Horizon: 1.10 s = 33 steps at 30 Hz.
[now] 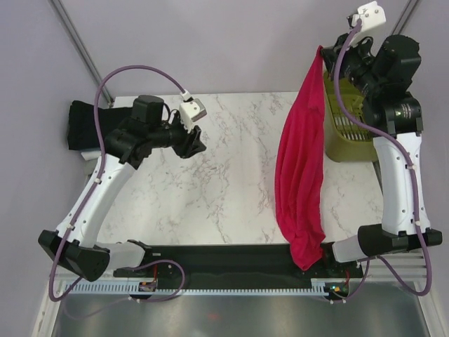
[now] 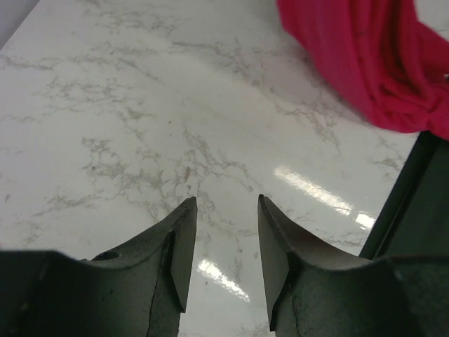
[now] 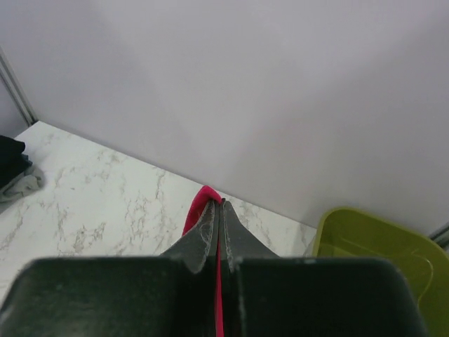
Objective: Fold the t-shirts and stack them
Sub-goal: Flatten the tshirt out
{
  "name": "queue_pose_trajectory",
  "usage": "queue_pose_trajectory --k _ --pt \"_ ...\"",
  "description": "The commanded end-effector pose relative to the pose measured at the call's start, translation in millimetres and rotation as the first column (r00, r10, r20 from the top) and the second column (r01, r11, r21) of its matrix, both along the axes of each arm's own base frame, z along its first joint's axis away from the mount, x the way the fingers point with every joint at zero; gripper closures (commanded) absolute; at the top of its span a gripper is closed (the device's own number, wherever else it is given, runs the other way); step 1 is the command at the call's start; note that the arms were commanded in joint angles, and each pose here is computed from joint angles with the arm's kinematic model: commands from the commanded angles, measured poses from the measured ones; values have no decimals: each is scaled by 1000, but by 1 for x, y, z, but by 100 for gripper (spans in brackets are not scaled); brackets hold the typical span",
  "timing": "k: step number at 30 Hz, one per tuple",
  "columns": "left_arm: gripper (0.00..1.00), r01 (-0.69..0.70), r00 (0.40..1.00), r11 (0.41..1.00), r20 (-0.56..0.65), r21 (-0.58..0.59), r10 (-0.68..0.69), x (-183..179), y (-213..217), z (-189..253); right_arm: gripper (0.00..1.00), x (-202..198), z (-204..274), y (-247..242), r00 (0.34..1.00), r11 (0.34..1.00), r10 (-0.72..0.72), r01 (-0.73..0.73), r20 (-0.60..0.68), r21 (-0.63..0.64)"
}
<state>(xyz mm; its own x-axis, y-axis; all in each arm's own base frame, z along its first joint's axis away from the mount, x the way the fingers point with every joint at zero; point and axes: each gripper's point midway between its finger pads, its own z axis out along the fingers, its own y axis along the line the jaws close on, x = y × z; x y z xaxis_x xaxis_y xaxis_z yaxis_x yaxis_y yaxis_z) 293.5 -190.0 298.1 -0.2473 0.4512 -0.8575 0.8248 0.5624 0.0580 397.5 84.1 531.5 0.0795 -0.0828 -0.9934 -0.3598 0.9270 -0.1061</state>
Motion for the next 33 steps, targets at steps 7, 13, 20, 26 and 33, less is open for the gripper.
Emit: queue_pose_trajectory --k 7,13,20,26,33 --pt "52 307 908 947 -269 -97 -322 -71 -81 -25 100 34 -119 11 981 994 29 -48 -192 -97" --pt "46 471 820 882 -369 -2 -438 -92 -126 -76 100 39 -128 2 981 991 -25 0 -194 -130" --pt "44 549 734 835 -458 -37 -502 -112 -195 -98 100 44 -143 -15 968 984 -127 95 -216 -154" --pt "46 479 676 873 -593 -98 -437 -116 -236 -130 100 40 -131 -22 971 977 -156 125 -181 -171" --pt "45 300 622 939 -712 -168 -325 -124 -276 -146 100 35 -128 -23 971 978 -161 133 -176 -159"
